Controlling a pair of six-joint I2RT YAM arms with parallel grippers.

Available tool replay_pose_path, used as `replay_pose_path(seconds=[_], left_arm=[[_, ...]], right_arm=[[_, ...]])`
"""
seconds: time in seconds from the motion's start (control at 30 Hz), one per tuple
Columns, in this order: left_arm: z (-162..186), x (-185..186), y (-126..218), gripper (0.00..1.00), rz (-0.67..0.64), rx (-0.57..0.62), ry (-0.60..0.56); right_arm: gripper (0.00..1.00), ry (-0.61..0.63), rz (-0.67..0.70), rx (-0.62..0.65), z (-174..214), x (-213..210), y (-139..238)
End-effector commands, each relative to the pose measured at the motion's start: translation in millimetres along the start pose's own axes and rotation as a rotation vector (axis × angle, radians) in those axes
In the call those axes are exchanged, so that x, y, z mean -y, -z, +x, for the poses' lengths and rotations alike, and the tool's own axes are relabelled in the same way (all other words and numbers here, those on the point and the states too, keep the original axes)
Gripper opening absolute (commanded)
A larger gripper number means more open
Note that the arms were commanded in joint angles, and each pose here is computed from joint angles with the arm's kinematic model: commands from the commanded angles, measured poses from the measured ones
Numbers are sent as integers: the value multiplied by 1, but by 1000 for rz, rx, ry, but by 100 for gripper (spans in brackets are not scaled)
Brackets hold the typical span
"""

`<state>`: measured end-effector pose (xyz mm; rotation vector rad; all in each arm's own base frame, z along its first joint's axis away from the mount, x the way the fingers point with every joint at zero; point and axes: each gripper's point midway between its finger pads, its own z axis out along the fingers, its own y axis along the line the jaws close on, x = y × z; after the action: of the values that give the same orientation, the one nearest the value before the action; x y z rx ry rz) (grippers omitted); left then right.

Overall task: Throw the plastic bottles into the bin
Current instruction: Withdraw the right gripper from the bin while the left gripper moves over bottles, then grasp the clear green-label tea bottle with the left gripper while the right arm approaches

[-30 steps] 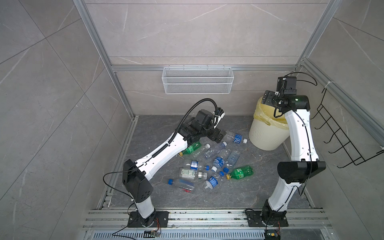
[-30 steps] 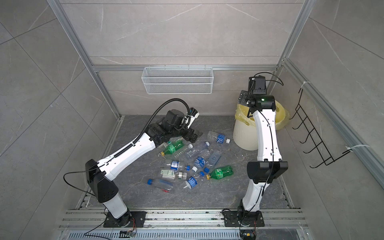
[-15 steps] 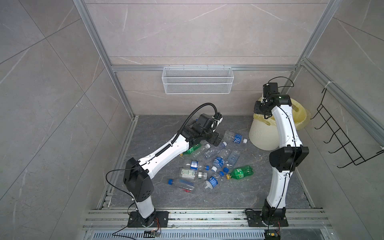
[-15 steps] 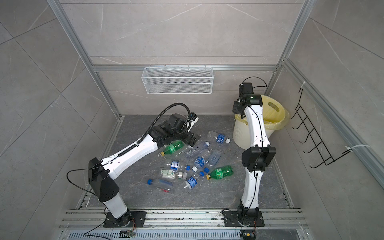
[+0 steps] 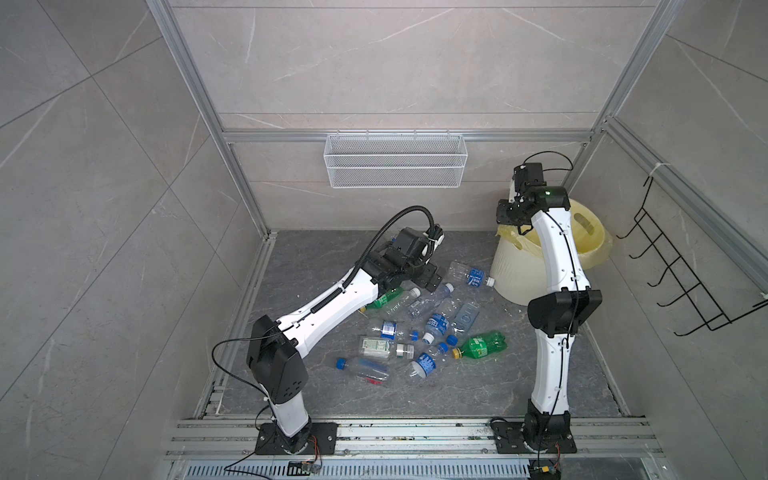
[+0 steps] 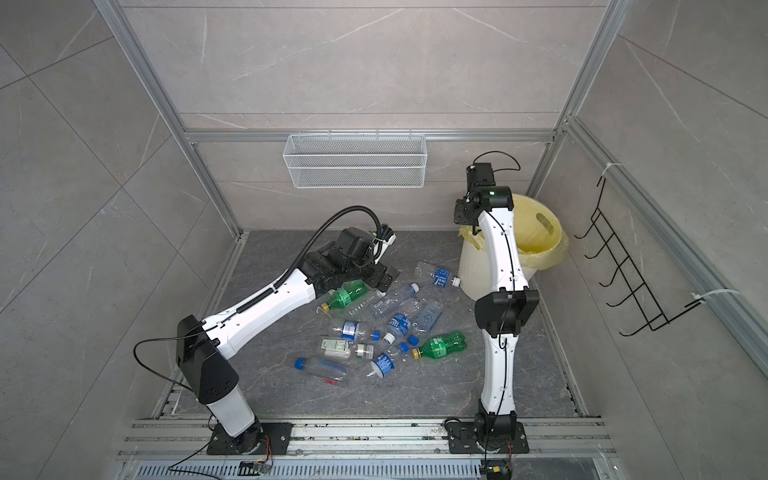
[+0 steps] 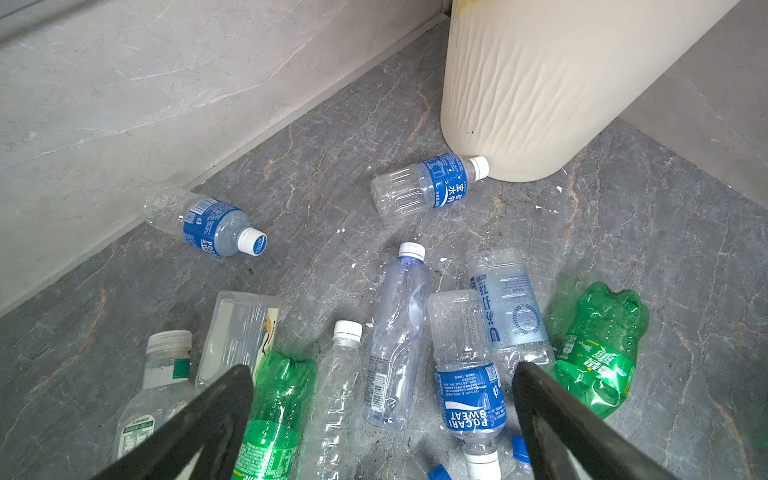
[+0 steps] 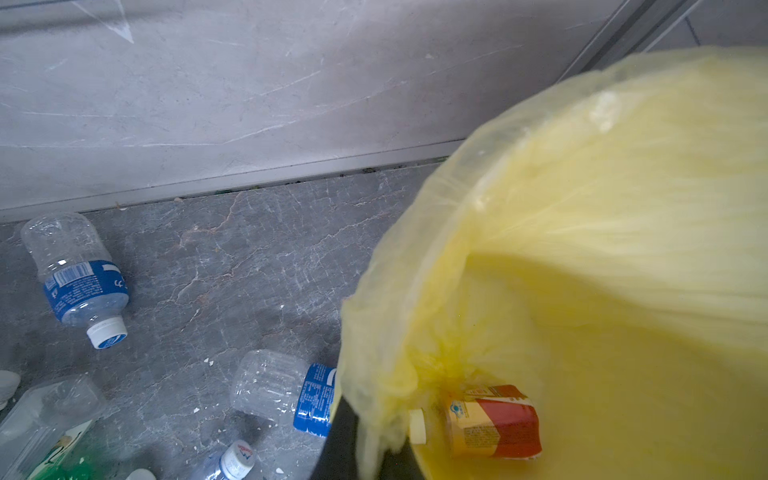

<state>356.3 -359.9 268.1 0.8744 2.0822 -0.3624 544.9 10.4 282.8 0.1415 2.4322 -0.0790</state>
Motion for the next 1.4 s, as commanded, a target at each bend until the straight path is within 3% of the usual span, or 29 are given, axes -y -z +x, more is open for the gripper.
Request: replay_pose_path(seconds=[0.0,0.23,0.43,0.53,0.73,0.8,1.0,1.2,1.37], left_arm=[[-6,-10,11,100,-44,23,20],[4,-33,11,100,-135,-5,68],[22,-67,13,100,-203,-50,183],[30,-78,16,100,-224,-51,215],[43,-92,22,100,-311,-55,217],[46,-91,23,100,-288,-65,223],[71,-120,20,100,-268,-129,409],[96,-167,23,100,-306,-178,553],[120,-201,14,100,-298,-227,675]], right_arm=[[8,68,-101,-39,12,-41,-7],[7,157,-157,-29,17,-85,-4],[9,143,-159,-16,14,-89,5],[15,132,-149,-4,11,-86,11],[55,99,-166,45,0,-83,38],[63,84,-171,76,-6,-82,53],[98,55,-199,175,-21,-79,102],[100,75,-254,268,-17,-94,145],[100,119,-355,297,10,-131,162]])
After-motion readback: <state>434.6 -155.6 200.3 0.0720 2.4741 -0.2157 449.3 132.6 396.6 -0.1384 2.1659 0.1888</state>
